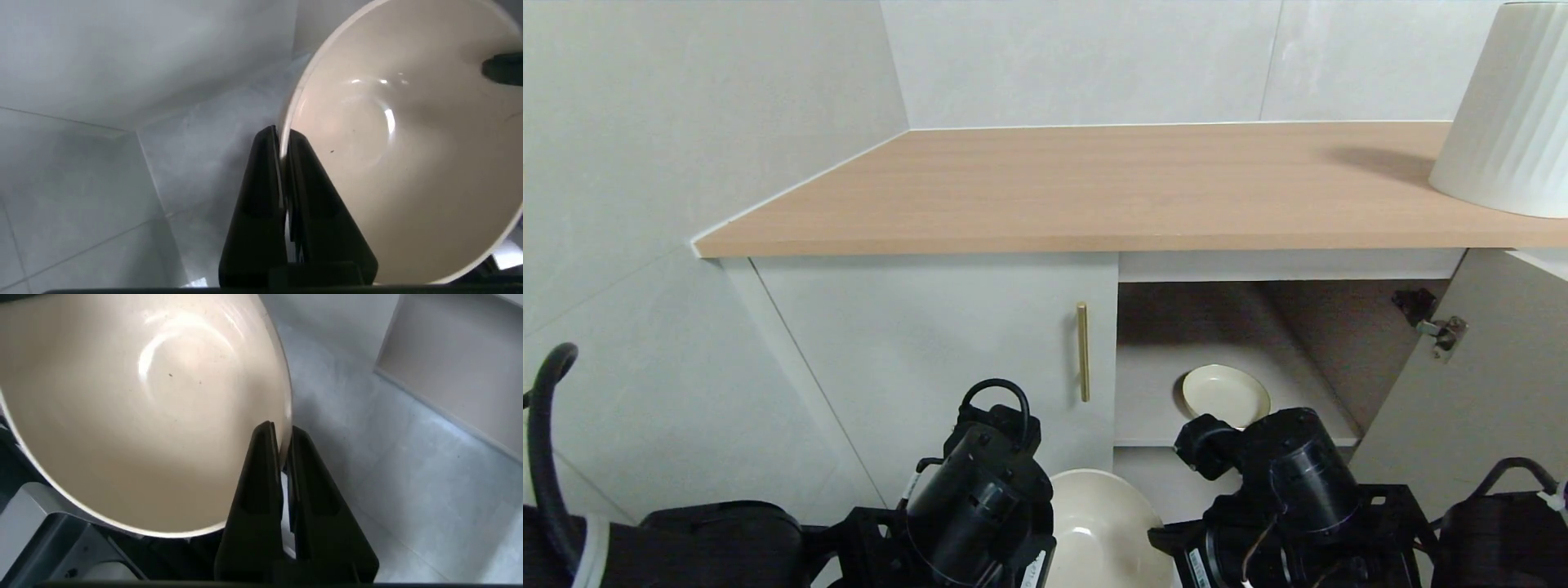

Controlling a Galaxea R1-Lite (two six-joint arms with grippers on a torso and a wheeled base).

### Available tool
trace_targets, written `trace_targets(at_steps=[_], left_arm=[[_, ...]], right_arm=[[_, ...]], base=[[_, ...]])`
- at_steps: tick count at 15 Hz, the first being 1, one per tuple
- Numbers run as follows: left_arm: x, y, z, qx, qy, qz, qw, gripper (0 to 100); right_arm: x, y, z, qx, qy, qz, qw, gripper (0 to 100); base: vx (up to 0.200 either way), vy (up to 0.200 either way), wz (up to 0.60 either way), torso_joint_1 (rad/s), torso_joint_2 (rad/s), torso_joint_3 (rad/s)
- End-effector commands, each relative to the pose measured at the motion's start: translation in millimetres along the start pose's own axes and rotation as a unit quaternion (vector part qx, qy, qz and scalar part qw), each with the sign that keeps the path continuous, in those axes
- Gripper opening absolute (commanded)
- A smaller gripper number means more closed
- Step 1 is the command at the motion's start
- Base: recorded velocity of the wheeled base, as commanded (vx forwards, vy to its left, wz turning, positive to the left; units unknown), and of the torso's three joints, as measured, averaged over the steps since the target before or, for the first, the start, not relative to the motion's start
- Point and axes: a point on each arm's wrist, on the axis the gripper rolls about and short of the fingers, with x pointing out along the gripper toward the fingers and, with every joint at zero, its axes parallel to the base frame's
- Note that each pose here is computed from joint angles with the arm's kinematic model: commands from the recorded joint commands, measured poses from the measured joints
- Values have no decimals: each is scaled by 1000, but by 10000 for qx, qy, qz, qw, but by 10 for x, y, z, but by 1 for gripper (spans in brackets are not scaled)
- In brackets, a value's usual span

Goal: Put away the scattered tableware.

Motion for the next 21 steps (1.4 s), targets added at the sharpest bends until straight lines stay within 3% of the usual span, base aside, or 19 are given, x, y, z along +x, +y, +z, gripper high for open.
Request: trace_targets(at_steps=[1, 5, 8, 10, 13, 14, 15, 21], left_arm=[[-3, -7, -7, 16, -5, 30, 10000, 100], [-23, 0, 9, -15, -70, 62, 10000, 100], [-65, 22, 46, -97, -272, 225, 9993, 100], [-140, 57, 105, -252, -500, 163, 9983, 100], [-173, 163, 122, -383, -577, 262, 9973, 100], [-173, 162, 124, -386, -584, 260, 9972, 100], [-240, 205, 172, -516, -766, 223, 9955, 100], [-277, 239, 174, -547, -813, 222, 9949, 100]], right_arm=[[4, -2, -11, -8, 29, -9, 10000, 0], [1, -8, -32, -15, 66, -19, 10000, 0], [14, -99, -11, 89, 44, -181, 9998, 0], [16, -391, 82, 427, -99, -571, 9974, 0], [66, -861, 171, 954, -215, -1161, 9884, 0], [68, -871, 174, 964, -218, -1172, 9882, 0], [121, -1059, 206, 1310, -271, -1380, 9814, 0], [220, -1387, 426, 2464, -879, -2050, 9432, 0]], base=[[0, 0, 0, 0, 0, 0], [0, 0, 0, 0, 0, 0], [0, 0, 0, 0, 0, 0], [0, 0, 0, 0, 0, 0], [0, 0, 0, 0, 0, 0], [0, 0, 0, 0, 0, 0], [0, 0, 0, 0, 0, 0], [0, 0, 0, 0, 0, 0]])
